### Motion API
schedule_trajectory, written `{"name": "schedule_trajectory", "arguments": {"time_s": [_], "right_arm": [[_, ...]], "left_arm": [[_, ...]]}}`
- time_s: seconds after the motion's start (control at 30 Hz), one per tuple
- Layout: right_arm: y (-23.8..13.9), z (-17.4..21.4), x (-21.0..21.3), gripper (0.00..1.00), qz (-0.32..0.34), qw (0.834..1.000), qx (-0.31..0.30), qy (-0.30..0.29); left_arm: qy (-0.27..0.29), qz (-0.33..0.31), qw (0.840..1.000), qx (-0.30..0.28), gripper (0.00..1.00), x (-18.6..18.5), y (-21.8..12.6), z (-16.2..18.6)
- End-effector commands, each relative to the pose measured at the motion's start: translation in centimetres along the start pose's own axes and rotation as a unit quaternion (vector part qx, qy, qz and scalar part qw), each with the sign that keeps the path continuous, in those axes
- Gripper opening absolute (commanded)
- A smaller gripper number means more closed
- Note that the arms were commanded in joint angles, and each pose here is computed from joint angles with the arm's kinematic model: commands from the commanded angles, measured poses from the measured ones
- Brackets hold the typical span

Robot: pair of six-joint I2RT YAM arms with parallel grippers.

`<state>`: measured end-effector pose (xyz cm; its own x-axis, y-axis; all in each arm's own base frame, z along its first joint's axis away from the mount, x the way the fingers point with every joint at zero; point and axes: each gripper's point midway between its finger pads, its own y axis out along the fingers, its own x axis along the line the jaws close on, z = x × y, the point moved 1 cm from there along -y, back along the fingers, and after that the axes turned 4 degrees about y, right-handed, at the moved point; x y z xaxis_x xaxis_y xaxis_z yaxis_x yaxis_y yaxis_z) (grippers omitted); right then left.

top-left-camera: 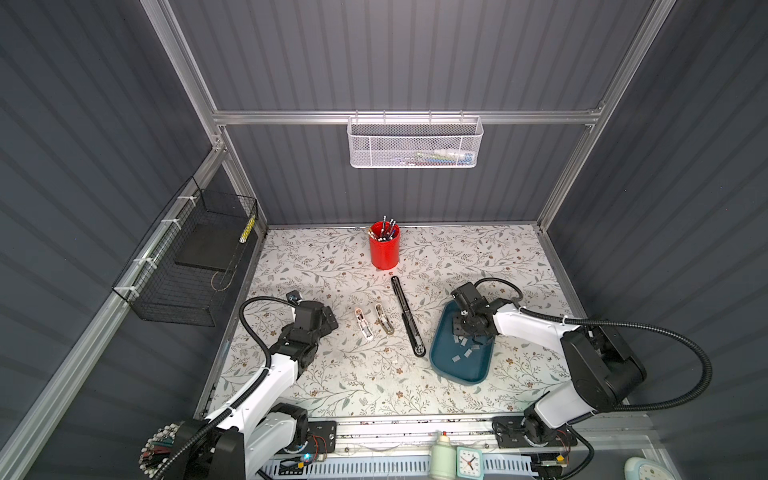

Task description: Load the staples into the stapler

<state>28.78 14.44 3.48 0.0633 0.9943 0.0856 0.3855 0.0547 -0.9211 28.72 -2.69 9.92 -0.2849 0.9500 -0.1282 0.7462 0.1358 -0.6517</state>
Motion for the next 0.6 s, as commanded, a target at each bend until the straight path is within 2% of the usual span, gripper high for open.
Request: {"name": "schedule_trajectory", "arguments": {"time_s": [0.0,0.13,0.3,0.57], "right_arm": [[0.1,0.4,-0.4,0.33,0.012,1.000,0.004,0.000],[0.6,0.1,-0.8,0.32,0.036,0.999,0.003,-0.004],[0.8,0.4,-0.8,0.31,0.035,0.999,0.010,-0.009],[1.2,0.9,-1.0,0.23,0.037,0.999,0.018,-0.009]], "left_arm": [[0.002,-0.001,1.000,-0.002,1.00,0.0,-0.1,-0.5],[0.002,-0.001,1.000,-0.003,1.00,0.1,-0.2,-0.5],[0.002,-0.002,1.000,-0.005,1.00,0.1,-0.2,-0.5],[0.003,-0.002,1.000,-0.001,1.00,0.1,-0.1,-0.4]]}}
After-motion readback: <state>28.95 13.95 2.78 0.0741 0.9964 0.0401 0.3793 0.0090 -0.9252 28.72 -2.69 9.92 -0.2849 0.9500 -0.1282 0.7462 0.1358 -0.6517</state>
